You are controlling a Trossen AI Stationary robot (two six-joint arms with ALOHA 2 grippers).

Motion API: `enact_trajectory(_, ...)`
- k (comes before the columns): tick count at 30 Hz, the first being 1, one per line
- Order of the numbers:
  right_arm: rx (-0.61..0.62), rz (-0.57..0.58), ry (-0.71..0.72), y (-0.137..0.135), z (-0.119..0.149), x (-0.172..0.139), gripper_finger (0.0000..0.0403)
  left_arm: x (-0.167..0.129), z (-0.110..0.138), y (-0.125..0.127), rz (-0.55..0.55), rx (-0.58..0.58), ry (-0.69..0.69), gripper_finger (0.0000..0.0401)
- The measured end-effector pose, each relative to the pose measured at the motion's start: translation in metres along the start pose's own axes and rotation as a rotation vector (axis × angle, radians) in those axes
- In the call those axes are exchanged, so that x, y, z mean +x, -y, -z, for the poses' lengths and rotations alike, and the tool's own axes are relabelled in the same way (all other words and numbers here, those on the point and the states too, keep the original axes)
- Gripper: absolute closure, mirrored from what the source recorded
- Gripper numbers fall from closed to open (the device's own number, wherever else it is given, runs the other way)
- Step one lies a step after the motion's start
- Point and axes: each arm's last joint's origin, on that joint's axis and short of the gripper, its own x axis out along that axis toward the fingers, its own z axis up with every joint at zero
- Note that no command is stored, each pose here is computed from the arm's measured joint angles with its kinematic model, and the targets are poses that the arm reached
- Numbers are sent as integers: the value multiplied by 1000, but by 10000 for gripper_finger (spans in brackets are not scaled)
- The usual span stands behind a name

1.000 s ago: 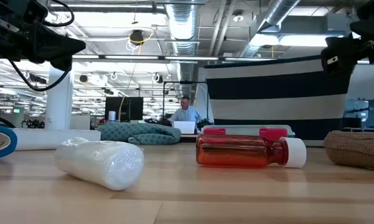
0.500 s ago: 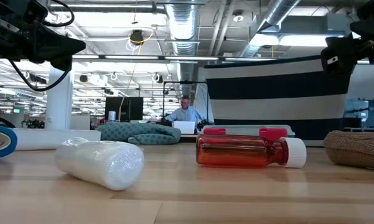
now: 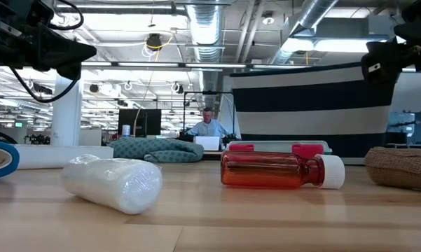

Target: Pick & place medical supplies in basket/bin

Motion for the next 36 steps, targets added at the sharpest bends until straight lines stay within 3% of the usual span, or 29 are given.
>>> enact_trajectory(6, 0, -1, 0, 0, 0, 0, 228, 0, 0, 0, 0, -9, 0, 401)
enact_trajectory(11, 0, 0, 0, 0, 0, 0, 228, 0, 0, 0, 0, -142, 3, 401)
enact_trajectory(17, -5, 0, 0, 0, 0, 0, 228, 0, -5, 0, 0, -154, 57, 401)
enact_trajectory(24, -231, 2, 0, 0, 0, 0, 228, 0, -3, 0, 4, -317, 28, 401)
enact_trajectory(31, -276, 31, 13, 1, -1, 0, 228, 0, -2, -3, -102, -347, 30, 401)
enact_trajectory(34, -247, 47, 42, 2, -4, 0, 228, 0, -2, -3, -101, -346, 31, 401)
enact_trajectory(36, -77, 18, 64, 1, -6, 0, 228, 0, -2, -3, -101, -347, 32, 401)
